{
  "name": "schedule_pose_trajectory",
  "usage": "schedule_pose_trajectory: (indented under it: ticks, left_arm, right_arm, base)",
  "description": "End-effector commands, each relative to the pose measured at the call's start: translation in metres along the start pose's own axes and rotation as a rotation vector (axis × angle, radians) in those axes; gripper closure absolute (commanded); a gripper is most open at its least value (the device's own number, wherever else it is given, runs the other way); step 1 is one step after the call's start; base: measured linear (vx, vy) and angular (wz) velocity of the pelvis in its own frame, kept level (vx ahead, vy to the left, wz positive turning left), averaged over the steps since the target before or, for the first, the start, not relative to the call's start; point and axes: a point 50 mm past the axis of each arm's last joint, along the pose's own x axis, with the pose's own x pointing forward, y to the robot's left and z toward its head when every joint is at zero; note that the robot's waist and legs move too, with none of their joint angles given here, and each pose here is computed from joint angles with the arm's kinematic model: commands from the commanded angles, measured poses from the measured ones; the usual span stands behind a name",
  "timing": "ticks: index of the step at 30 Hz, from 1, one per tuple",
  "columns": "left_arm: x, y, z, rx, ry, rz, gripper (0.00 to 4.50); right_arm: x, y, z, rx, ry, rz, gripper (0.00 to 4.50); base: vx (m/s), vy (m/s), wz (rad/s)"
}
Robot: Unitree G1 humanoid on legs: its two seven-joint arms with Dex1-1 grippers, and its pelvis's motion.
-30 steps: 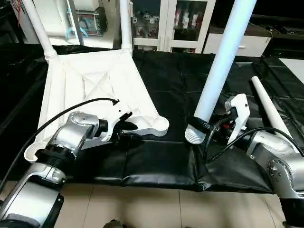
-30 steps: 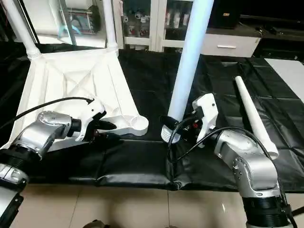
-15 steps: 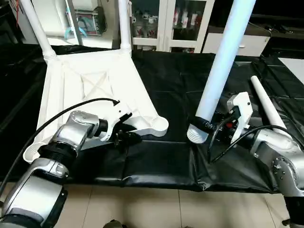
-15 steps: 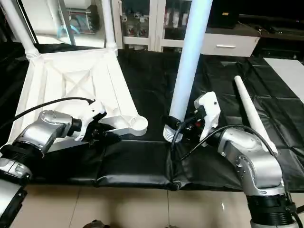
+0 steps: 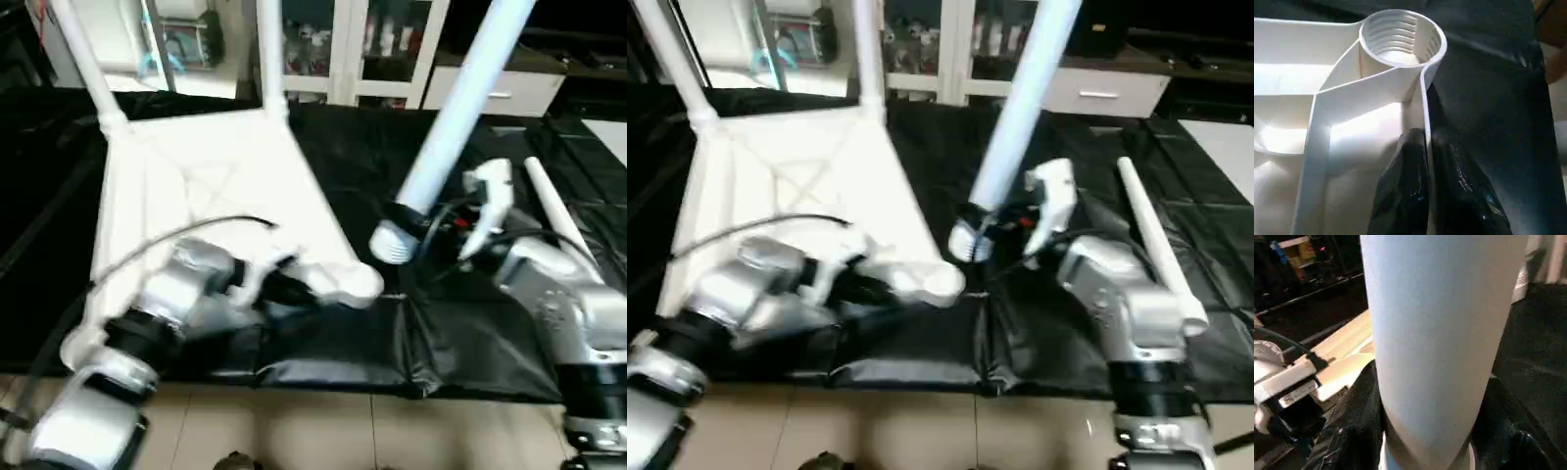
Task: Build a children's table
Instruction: Pick table leg, then insert table leg to table base
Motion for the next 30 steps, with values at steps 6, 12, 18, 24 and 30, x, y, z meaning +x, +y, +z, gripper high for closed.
schedule_pose_trajectory:
  ticks: [6, 12, 18, 24, 30]
  left_arm:
    - [0.005, -0.017, 0.0, 0.061, 0.011, 0.02, 4.49]
    - [-0.001, -0.014, -0.001, 0.045, -0.009, 0.135, 3.94]
    - [-0.012, -0.016, 0.007, 0.104, -0.009, 0.082, 3.59]
    - [-0.013, -0.005, 0.006, 0.118, 0.044, 0.077, 3.59]
    - [-0.014, -0.011, -0.001, 0.119, 0.098, -0.009, 3.59]
  right_arm:
    - [0.012, 0.011, -0.007, 0.038, 0.047, 0.076, 2.59]
    - [0.009, 0.006, -0.003, 0.054, 0.024, 0.053, 2.59]
    - [0.0, 0.006, 0.004, 0.02, 0.016, 0.051, 2.59]
    - [-0.008, 0.006, 0.003, 0.027, 0.001, 0.039, 2.59]
    - [-0.011, 0.007, 0.002, 0.018, 0.002, 0.026, 2.59]
  base:
    - [0.0, 0.0, 0.0]
    - [0.0, 0.0, 0.0]
    - [0.0, 0.0, 0.0]
    - [0.0, 0.0, 0.0]
    - [0.0, 0.0, 0.0]
